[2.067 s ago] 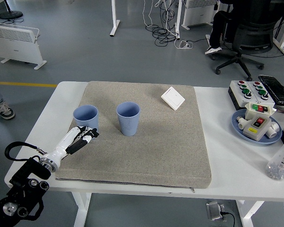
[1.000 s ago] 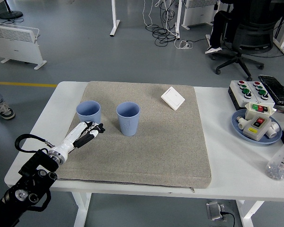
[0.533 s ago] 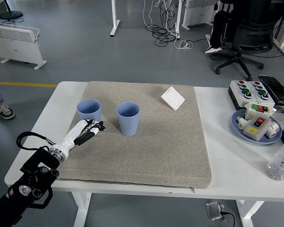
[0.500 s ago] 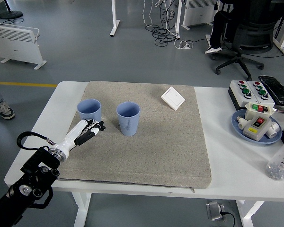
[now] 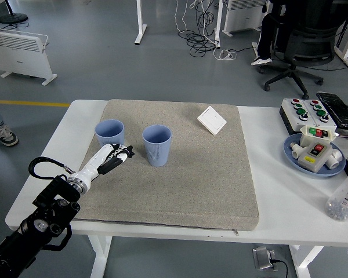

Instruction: Push cup pick cup insert cup

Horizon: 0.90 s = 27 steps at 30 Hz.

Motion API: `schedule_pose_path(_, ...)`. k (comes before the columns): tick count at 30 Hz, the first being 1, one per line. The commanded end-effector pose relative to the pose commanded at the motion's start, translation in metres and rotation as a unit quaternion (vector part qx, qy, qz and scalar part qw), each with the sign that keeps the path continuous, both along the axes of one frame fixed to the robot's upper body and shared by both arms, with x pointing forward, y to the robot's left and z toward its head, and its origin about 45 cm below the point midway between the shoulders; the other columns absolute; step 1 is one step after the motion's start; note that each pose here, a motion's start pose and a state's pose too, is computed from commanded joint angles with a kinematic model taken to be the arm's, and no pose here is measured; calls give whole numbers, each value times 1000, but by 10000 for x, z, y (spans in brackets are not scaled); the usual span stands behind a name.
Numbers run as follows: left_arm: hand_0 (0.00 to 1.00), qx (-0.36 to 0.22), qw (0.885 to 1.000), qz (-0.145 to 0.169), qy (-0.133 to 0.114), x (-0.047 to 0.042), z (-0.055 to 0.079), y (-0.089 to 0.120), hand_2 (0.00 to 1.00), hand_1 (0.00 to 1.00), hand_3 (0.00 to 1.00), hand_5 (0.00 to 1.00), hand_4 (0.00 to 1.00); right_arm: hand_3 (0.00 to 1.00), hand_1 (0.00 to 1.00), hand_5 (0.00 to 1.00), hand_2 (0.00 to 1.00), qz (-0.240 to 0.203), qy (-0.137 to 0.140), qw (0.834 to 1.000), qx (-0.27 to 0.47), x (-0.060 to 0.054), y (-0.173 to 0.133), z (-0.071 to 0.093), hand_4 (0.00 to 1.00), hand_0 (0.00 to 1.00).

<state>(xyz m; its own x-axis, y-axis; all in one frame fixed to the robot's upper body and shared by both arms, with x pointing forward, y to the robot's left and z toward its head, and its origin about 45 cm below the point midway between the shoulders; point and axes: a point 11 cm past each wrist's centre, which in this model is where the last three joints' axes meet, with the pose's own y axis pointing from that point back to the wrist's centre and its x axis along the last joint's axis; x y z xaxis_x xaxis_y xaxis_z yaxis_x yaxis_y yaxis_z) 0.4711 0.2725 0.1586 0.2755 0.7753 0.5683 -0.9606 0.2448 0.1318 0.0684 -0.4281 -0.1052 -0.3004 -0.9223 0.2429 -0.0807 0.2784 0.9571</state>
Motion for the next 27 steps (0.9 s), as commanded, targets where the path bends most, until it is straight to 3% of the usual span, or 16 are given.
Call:
schedule_pose_path(10,793,8,1000,6,-1,73,29,-64,647,714,585,998,579,561,630,474,649,4,0,1000,0,12,4,1,80,755)
schedule_pose_path(14,793,12,1000,15,3,89,30,0,647,714,585,998,579,561,630,474,649,5,0,1000,1,14,6,0,80,755)
schedule_pose_path(27,793,9,1000,16,7,73,0,14,651,717,589,998,577,561,631,473,649,3,0,1000,1,10,2,1,80,754)
